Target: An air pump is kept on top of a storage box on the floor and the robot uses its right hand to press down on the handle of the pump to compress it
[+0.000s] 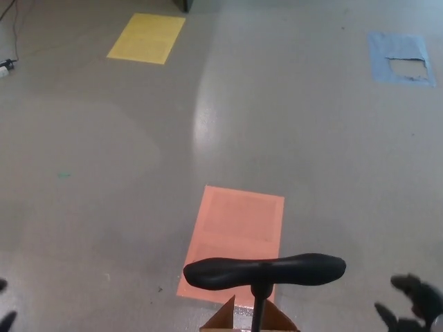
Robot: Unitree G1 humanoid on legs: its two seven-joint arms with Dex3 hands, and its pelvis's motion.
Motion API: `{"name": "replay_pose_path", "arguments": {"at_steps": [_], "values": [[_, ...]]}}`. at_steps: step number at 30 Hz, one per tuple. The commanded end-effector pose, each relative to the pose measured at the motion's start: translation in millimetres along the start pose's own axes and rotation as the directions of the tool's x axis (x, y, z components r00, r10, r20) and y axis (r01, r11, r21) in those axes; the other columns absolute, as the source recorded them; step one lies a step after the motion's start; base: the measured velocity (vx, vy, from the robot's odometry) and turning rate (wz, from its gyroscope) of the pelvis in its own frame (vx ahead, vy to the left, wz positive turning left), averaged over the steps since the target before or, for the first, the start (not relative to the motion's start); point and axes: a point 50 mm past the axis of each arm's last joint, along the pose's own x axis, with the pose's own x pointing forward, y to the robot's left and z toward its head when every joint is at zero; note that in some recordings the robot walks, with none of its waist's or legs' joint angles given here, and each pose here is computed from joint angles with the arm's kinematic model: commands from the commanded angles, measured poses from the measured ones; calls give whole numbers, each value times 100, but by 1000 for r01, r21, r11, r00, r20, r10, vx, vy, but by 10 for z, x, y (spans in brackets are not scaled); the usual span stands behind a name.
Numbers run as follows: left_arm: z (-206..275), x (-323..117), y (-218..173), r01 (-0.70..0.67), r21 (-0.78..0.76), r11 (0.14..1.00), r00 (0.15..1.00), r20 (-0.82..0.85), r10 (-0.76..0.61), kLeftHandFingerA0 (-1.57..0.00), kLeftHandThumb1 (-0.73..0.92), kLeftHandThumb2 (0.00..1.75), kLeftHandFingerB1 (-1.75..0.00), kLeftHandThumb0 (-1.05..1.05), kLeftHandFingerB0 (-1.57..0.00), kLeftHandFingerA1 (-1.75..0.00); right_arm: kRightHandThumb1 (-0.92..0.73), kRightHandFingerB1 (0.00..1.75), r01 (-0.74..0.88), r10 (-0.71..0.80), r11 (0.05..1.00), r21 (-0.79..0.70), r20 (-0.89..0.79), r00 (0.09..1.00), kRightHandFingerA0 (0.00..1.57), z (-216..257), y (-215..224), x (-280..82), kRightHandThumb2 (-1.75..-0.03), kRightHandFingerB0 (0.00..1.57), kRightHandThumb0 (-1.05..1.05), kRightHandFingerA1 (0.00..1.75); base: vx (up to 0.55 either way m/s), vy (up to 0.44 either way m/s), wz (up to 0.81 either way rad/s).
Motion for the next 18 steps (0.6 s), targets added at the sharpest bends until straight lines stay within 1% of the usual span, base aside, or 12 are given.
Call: {"name": "replay_pose_path", "arguments": {"at_steps": [1,5,6,7,8,11,13,14,15,16,17,18], "values": [[-11,-17,100,40,66,997,999,4,-40,0,62,112,-48,-32,0,-48,-85,28,259,-300,943,207,196,934,23,218,-347,-49,-65,17,-59,32,0,0,0],[-10,-15,74,53,63,997,998,11,-54,0,60,112,-48,-33,0,-48,-86,28,309,-468,851,426,346,813,22,412,-620,-226,-66,18,-62,32,0,0,0],[-31,-24,84,56,46,997,998,11,-56,0,61,112,-48,-33,0,-48,-56,47,301,-504,832,466,405,763,1,484,-688,-320,-111,0,-34,48,0,0,0],[-50,-32,93,58,29,998,998,12,-58,0,61,112,-48,-33,0,-48,-54,47,275,-531,814,512,463,710,0,554,-753,-439,-110,0,-35,49,0,0,0],[-46,-32,99,61,23,998,998,14,-61,-15,88,67,-23,-62,-11,-31,-77,36,262,-552,803,535,503,665,6,624,-828,-549,-105,4,-87,41,0,0,0],[-19,-30,130,55,17,998,998,21,-55,-5,67,98,-34,-65,0,-43,-92,23,279,-610,786,551,624,488,11,893,-1115,-994,-71,10,-75,25,0,0,0],[-30,-38,165,45,3,999,999,16,-45,-4,67,98,-34,-67,0,-43,-73,28,294,-628,778,555,689,362,2,1068,-1321,-1334,-111,2,-71,32,0,0,0],[-24,-36,174,42,4,999,999,14,-42,-4,67,98,-34,-67,0,-43,-73,28,295,-628,777,556,717,303,2,1149,-1427,-1525,-111,2,-71,32,0,0,0],[-13,-34,180,40,0,999,999,17,-40,-3,67,97,-33,-68,0,-42,-92,21,303,-627,775,554,734,262,12,1189,-1495,-1643,-70,8,-76,24,0,0,0],[-1,-31,185,39,-5,999,999,22,-39,-3,67,97,-33,-68,0,-42,-92,21,313,-625,773,552,748,225,12,1219,-1552,-1747,-70,8,-76,24,0,0,0],[14,-31,195,41,-14,999,999,28,-40,-2,67,97,-33,-67,-1,-40,-74,27,343,-607,770,539,784,130,2,1321,-1698,-1976,-111,2,-72,33,0,0,0],[25,-30,205,39,-13,999,999,31,-39,-2,67,97,-33,-67,-1,-42,-80,19,357,-588,771,527,804,83,9,1381,-1781,-2114,-111,8,-86,27,0,0,0]]}}
